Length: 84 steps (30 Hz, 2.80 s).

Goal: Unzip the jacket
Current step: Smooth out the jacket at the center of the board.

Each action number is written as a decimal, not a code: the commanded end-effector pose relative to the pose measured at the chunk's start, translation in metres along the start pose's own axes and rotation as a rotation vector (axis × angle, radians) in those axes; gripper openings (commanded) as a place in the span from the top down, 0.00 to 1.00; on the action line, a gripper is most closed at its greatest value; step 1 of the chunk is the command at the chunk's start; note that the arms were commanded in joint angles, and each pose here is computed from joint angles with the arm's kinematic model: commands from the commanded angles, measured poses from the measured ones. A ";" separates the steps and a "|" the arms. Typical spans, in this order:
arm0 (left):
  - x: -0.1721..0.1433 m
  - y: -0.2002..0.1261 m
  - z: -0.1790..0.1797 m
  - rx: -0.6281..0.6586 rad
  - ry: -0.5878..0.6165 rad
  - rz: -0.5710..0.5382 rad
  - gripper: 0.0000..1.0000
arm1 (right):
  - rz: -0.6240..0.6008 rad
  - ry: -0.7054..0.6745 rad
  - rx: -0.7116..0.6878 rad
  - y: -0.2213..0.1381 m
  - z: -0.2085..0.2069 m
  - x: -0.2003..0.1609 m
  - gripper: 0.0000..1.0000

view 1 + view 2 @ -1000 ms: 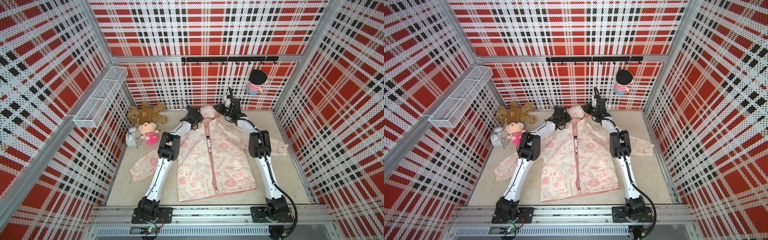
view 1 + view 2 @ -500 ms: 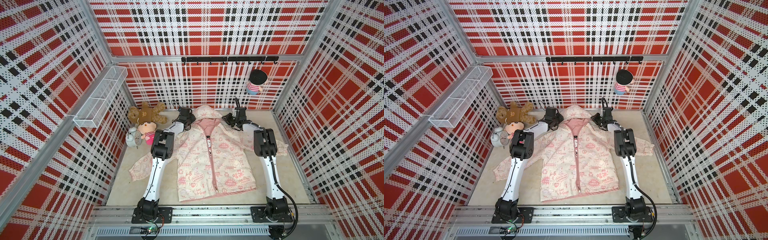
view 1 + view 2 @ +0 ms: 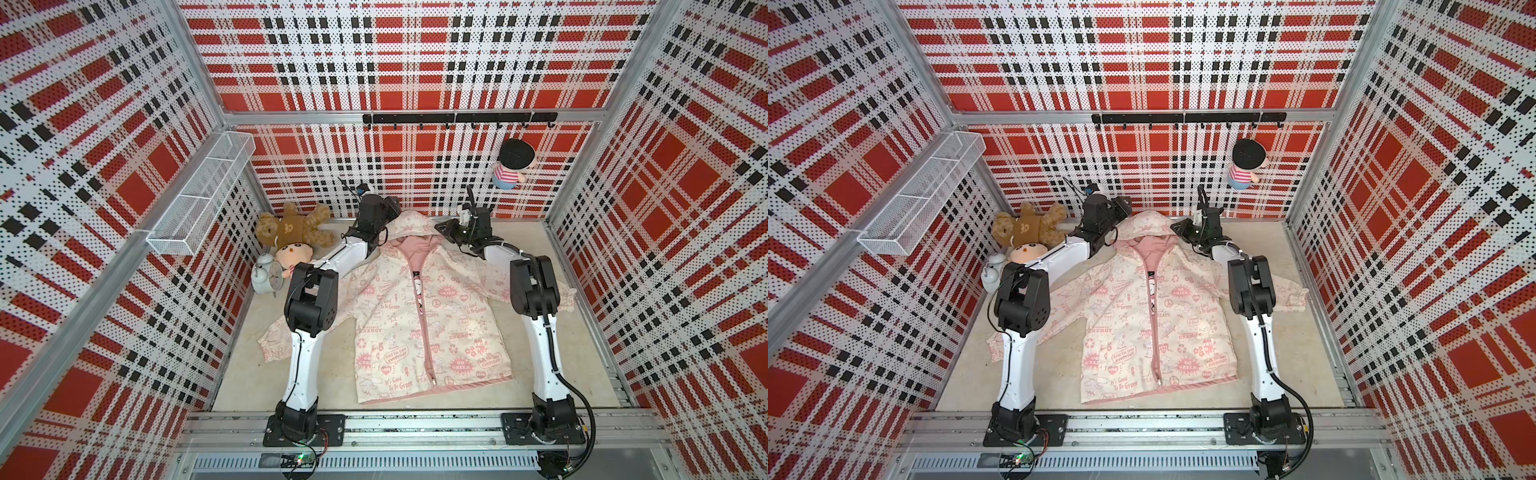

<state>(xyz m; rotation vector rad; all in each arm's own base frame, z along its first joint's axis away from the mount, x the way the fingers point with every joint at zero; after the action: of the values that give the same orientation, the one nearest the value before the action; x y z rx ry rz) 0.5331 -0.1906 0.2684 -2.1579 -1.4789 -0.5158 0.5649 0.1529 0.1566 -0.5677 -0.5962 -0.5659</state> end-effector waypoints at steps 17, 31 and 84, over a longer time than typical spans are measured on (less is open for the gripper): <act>-0.080 -0.041 0.099 0.331 0.020 0.240 0.76 | 0.239 -0.250 -0.271 -0.037 0.009 -0.043 0.82; -0.102 0.008 0.110 0.310 -0.035 0.280 0.79 | 0.260 -0.201 -0.131 0.044 0.006 -0.058 0.83; -0.001 -0.169 0.009 0.128 0.341 -0.238 0.17 | 0.138 -0.390 -0.247 -0.116 0.056 -0.022 0.65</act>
<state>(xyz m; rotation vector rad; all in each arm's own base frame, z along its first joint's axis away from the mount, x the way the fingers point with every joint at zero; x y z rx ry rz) 0.3889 -0.1600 0.2829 -1.8288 -1.5241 -0.7640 0.4687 0.1393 0.2091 -0.8735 -0.8018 -0.3752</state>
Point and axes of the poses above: each gripper's point midway between its finger pads, its own y axis out along the fingers, its own z axis along the line the jaws close on, x = y × z, the point moved 10 cm from there along -y, back along the fingers, and after that the axes turned 12 degrees about -y, right-handed, at the moved point
